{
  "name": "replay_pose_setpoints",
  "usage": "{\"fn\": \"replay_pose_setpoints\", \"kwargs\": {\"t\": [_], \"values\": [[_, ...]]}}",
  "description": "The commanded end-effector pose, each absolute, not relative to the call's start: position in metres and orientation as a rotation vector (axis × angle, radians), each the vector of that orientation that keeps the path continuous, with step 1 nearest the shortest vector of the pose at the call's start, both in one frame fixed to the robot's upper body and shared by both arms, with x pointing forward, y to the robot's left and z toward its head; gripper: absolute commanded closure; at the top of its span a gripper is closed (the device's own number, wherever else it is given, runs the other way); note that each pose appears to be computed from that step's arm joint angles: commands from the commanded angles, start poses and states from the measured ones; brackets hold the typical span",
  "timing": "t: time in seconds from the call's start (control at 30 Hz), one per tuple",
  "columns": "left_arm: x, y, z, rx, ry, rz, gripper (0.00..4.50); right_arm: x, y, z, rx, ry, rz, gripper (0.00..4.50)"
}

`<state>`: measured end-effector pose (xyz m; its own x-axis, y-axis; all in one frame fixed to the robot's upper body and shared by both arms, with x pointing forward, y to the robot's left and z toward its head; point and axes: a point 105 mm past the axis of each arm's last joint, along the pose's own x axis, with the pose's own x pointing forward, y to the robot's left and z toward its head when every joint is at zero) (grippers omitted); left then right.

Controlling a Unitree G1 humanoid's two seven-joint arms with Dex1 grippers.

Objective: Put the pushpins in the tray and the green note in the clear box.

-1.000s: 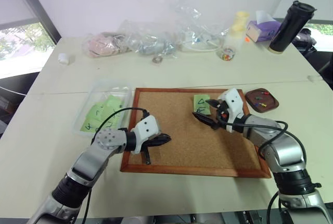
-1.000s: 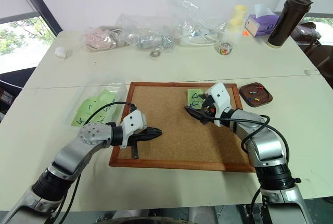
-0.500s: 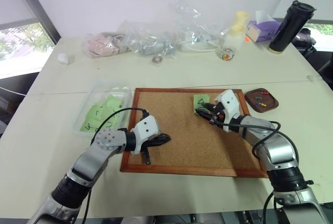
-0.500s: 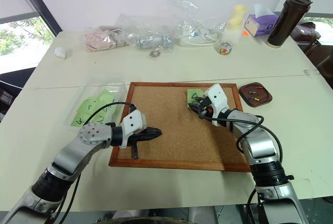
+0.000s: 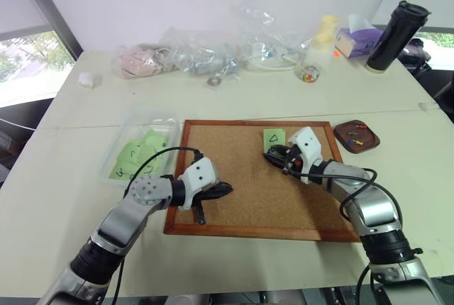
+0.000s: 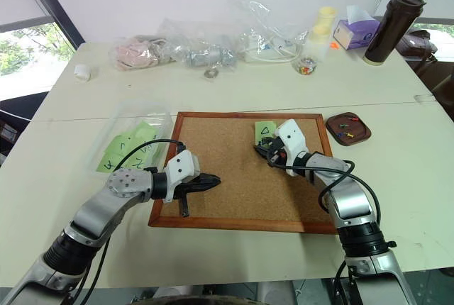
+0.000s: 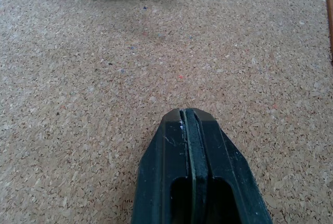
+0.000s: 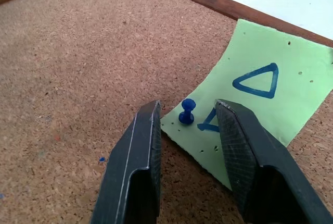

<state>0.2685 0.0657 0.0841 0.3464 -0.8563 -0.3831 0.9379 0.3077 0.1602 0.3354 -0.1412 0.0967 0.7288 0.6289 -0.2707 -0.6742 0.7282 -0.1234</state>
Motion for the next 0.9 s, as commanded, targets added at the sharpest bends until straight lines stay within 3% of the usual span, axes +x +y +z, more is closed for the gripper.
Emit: {"fn": "replay_pose_setpoints", "kwargs": {"t": [0.03,0.2,0.57,0.73,0.9], "values": [[0.266,0.067,0.079,0.387,0.266,-1.199,4.50,0.336,-0.136,0.100,-0.221,0.193,0.741,4.47],[0.266,0.067,0.079,0.385,0.269,-1.197,4.50,0.336,-0.135,0.104,-0.201,0.184,0.741,4.47],[0.265,0.069,0.076,0.373,0.293,-1.197,4.50,0.307,-0.122,0.177,-0.197,0.030,0.839,4.47],[0.270,0.069,0.081,0.385,0.270,-1.204,4.50,0.279,-0.111,0.177,-0.296,0.077,0.971,4.47],[0.287,0.069,0.112,0.251,0.213,-1.205,4.50,0.262,-0.108,0.173,-0.387,0.111,1.060,4.47]]}}
